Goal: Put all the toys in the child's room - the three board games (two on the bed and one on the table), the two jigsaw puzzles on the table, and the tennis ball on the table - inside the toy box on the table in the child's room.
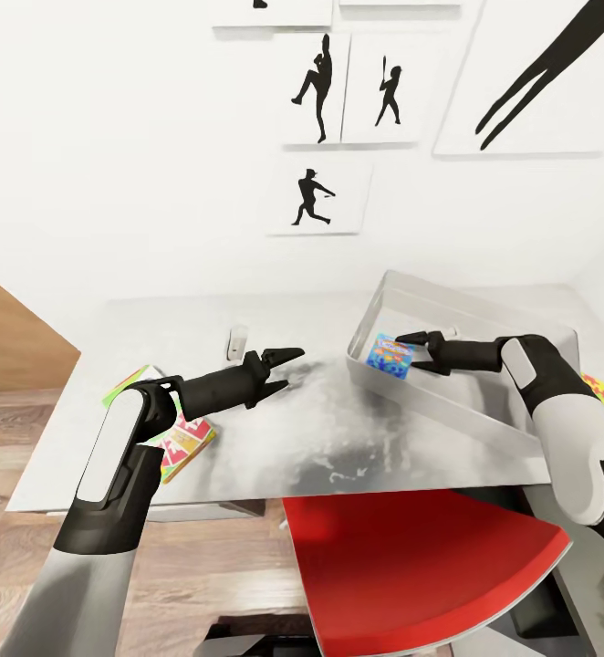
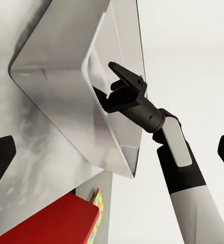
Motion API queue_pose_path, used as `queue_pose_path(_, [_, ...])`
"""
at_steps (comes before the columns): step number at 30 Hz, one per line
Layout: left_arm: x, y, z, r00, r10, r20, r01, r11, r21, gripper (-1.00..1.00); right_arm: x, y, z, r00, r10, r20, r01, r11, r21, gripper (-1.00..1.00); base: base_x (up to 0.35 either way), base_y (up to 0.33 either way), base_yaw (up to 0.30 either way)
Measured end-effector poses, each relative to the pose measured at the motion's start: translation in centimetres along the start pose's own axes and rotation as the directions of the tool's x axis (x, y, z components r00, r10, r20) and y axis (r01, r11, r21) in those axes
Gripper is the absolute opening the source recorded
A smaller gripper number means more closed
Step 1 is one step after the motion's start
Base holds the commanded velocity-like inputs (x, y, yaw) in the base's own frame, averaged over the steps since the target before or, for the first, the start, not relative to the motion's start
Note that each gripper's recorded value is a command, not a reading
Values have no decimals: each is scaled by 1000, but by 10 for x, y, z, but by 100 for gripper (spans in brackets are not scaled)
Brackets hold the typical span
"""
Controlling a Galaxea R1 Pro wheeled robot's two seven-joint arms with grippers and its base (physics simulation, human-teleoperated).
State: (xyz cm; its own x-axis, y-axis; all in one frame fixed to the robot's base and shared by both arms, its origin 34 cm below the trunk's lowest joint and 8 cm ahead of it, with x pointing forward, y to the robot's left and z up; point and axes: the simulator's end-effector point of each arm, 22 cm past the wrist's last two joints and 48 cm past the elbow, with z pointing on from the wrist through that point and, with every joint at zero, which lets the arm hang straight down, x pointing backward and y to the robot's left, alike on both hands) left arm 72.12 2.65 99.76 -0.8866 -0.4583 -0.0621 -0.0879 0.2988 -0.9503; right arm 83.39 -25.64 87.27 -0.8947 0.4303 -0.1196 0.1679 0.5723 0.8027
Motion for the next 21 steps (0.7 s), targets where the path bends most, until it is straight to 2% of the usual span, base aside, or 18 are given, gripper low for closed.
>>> queue_pose_path(12, [0, 0, 0, 1000, 0, 0, 0, 1000, 0, 100, -3, 1, -2, 1000, -6, 6, 6, 1000, 3, 100, 0, 0, 0])
queue_pose_path(17, [0, 0, 0, 1000, 0, 0, 0, 1000, 0, 100, -10, 5, -7, 999, -26, 22, 26, 1000, 4, 100, 0, 0, 0])
queue_pose_path(21, [0, 0, 0, 1000, 0, 1, 0, 1000, 0, 100, -23, 12, -15, 997, -65, 51, 64, 998, 11, 100, 0, 0, 0])
